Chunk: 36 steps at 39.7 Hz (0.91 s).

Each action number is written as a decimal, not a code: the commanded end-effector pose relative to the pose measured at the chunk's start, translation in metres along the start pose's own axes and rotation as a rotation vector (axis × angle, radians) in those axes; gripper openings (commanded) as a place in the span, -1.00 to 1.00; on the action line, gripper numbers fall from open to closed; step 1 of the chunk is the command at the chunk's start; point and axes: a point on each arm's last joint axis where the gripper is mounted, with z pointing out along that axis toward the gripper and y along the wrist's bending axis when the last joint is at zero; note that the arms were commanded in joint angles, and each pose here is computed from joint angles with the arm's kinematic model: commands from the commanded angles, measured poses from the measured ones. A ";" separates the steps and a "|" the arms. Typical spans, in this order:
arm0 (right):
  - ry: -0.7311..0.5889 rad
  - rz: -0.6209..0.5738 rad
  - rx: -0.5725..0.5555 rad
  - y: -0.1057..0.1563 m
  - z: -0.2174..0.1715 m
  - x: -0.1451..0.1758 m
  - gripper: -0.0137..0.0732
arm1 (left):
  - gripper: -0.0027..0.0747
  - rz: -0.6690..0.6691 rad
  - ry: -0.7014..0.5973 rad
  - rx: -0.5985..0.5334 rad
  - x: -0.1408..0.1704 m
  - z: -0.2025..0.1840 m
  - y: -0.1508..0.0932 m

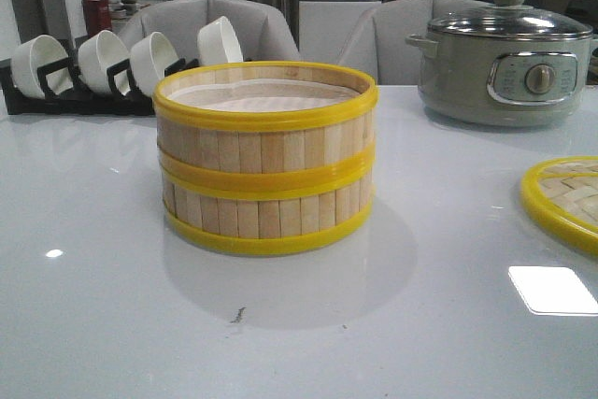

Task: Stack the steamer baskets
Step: 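Move the right gripper over the woven lid's center knob and grasp it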

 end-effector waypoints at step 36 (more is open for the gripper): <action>0.005 -0.009 0.001 0.002 -0.006 -0.008 -0.51 | -0.70 -0.017 -0.028 0.020 0.059 -0.017 -0.004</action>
